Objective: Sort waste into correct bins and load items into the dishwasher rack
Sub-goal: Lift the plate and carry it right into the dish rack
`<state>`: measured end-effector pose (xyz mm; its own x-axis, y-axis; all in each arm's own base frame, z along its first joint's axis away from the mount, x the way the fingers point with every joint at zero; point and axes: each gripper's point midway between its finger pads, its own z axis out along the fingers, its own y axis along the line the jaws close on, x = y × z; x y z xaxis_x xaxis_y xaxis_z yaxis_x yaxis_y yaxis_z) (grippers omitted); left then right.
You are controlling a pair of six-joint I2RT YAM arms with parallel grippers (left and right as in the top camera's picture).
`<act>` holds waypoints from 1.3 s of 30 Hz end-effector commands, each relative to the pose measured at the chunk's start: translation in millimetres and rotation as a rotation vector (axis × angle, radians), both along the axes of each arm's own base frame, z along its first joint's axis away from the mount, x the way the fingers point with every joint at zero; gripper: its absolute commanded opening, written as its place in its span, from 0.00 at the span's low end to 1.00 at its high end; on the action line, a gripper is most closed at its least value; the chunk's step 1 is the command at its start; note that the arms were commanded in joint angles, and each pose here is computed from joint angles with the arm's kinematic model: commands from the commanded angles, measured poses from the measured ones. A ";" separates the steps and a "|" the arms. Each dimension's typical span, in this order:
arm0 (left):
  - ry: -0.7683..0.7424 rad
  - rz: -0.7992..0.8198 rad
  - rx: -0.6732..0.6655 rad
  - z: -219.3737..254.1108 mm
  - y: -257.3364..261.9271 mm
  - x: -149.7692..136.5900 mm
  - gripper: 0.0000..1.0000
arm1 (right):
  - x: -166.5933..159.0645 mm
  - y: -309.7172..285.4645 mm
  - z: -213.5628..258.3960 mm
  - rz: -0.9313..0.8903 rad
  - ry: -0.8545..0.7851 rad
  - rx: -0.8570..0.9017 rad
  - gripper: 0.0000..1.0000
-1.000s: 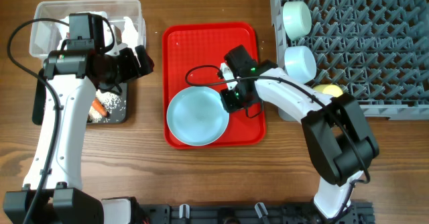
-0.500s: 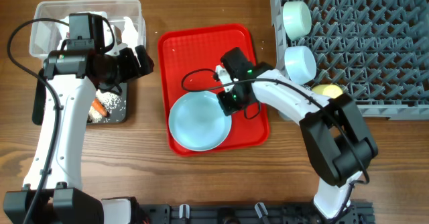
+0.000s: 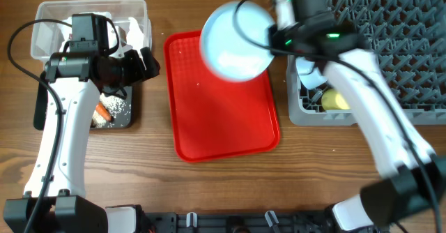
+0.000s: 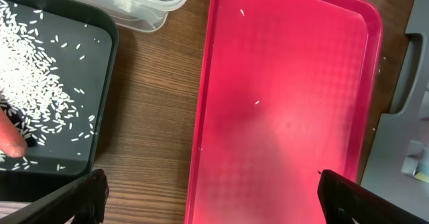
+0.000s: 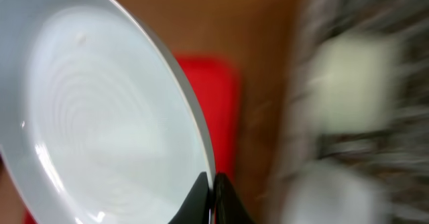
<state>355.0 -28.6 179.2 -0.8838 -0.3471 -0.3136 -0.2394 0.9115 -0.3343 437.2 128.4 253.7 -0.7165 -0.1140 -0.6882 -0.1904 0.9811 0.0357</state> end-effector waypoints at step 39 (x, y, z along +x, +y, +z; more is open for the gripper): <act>0.010 0.000 -0.001 -3.5 -1.4 0.1 1.00 | 41.7 -224.1 -40.1 -0.277 0.181 -1.014 1.00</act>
